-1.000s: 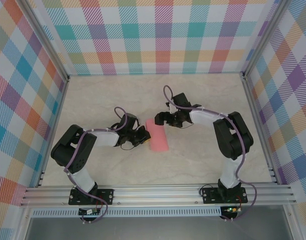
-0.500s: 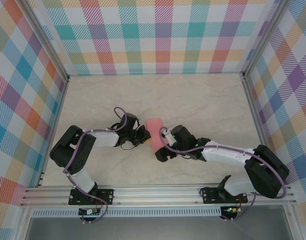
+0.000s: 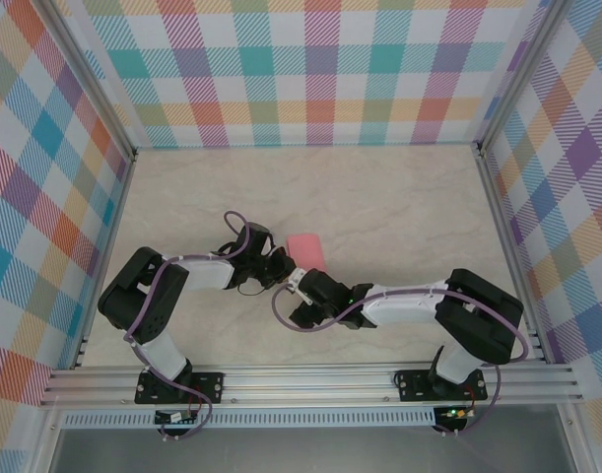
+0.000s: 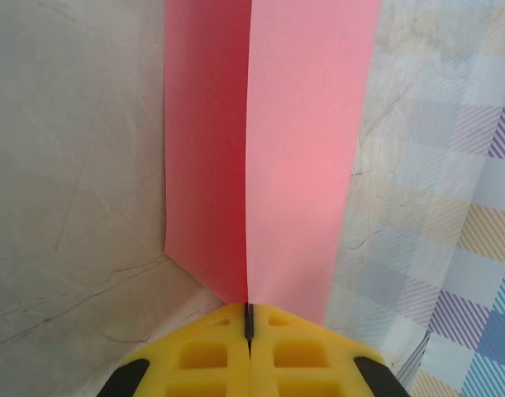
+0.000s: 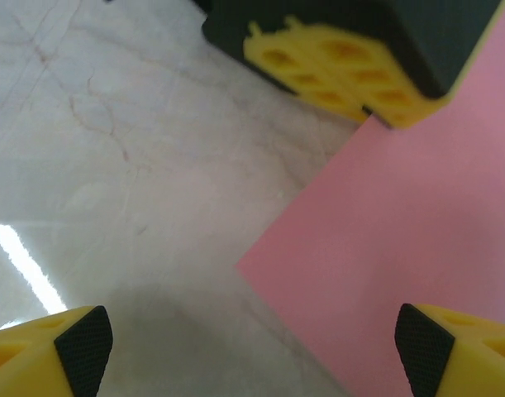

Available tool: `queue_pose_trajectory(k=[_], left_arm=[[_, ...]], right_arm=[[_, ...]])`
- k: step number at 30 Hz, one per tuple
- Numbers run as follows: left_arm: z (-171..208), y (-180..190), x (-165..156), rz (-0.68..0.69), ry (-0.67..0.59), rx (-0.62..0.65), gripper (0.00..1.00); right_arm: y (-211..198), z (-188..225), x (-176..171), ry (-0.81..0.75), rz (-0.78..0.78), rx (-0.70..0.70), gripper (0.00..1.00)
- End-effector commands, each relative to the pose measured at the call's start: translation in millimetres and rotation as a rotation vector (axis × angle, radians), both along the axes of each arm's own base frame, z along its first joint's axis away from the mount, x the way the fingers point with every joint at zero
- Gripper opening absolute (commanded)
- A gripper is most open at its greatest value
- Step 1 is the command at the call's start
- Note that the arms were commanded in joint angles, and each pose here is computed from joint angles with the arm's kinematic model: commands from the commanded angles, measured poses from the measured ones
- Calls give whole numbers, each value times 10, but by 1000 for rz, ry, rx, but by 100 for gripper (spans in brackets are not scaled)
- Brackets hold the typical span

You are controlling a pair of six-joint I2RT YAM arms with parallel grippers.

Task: Fold a paper plane with a square sheet of paper (fold left side to right side)
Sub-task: Third fold the triangle at the center of the table.

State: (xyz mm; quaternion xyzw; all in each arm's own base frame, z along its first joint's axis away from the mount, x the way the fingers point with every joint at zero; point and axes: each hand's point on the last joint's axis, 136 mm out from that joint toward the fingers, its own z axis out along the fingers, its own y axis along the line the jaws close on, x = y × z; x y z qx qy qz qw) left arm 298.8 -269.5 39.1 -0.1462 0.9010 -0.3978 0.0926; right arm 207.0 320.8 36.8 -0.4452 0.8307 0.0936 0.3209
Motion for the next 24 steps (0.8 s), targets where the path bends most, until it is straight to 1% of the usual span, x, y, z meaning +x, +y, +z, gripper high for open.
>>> queue_pose_trajectory(k=[1,4,6,9,12,14,16,18,20,21,24], left_arm=[[72,-44,-74,-24,-2,-8,0],[69,-47,-74,-26,0,-8,0],[66,-45,-78,-27,1,-6,0],[61,-49,-80,-30,3,-6,0],[67,-53,-77,-33,0,-7,0],[63,-53,-81,-35,-1,-8,0],[64,-51,-86,-39,-3,-6,2],[61,-37,-93,-42,-3,0,4],[81,-16,-89,-45,-10,5,9],[93,-5,-89,-46,-13,7,11],[139,81,-91,-45,-23,27,19]], right_arm=[[175,124,152,-83,24,7,89],[211,72,163,-74,27,1,84],[217,61,173,-77,22,0,78],[214,77,192,-81,13,3,67],[211,72,187,-76,14,-5,50],[204,66,176,-72,20,-10,35],[200,47,142,-58,36,-18,25],[198,33,106,-41,50,-25,15],[191,11,56,-18,65,-27,4],[186,5,43,-10,69,-27,0],[157,-33,-7,15,75,-32,0]])
